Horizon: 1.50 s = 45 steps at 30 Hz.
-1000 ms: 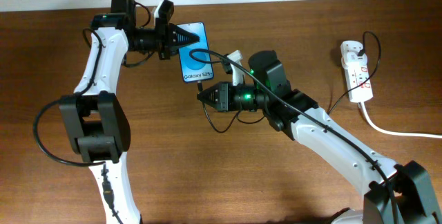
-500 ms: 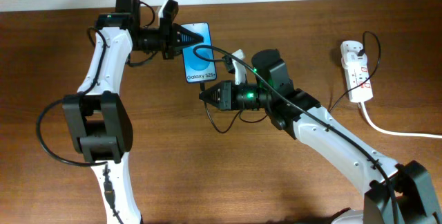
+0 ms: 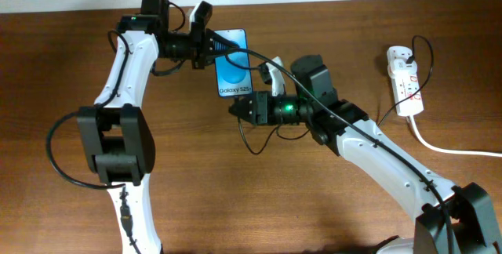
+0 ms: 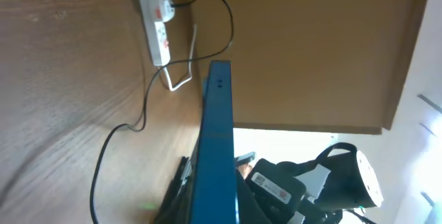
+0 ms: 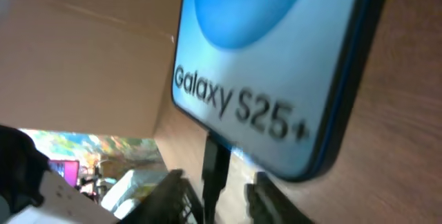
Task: Plug charger to phone and switch on socket
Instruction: 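Push the cable plug into the phone's port with the right gripper, then open the right gripper, then lower the phone and release with left gripper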
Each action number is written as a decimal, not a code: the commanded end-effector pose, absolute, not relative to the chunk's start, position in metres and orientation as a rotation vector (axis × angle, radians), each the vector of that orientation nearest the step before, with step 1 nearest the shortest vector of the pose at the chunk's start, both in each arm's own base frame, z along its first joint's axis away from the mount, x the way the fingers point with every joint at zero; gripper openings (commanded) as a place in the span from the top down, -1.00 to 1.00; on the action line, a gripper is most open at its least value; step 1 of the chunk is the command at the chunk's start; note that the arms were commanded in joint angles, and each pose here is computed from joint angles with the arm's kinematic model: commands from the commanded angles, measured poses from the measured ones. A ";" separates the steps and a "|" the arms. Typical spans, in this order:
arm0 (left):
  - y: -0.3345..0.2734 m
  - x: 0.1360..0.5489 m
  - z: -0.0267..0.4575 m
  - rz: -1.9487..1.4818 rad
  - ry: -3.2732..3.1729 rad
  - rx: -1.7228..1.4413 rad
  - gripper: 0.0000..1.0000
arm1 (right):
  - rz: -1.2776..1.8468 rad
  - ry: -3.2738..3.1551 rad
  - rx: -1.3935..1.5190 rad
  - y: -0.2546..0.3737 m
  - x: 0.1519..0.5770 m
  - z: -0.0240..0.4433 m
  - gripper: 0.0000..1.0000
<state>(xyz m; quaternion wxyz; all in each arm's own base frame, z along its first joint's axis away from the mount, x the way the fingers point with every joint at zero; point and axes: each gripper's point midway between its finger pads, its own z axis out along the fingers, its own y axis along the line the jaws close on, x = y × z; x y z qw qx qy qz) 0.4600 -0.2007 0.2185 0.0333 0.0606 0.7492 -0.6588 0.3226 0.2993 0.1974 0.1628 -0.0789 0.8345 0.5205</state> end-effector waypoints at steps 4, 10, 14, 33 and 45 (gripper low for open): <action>-0.187 0.468 0.202 -1.751 2.451 0.152 1.00 | 1.500 2.308 -0.242 0.268 0.338 0.216 -0.15; -0.175 0.467 0.164 -1.434 2.624 0.186 1.00 | 1.435 2.326 -0.119 0.219 0.360 0.206 -0.33; -0.174 0.460 0.142 -1.288 2.749 0.174 1.00 | 1.387 2.368 -0.109 0.214 0.357 0.196 -0.34; -0.171 0.455 0.029 -1.111 3.012 0.124 1.00 | 1.348 2.411 -0.098 0.210 0.354 0.186 -0.75; -0.170 0.455 0.012 -1.017 3.060 0.095 0.87 | 1.349 2.422 -0.091 0.210 0.352 0.185 -0.75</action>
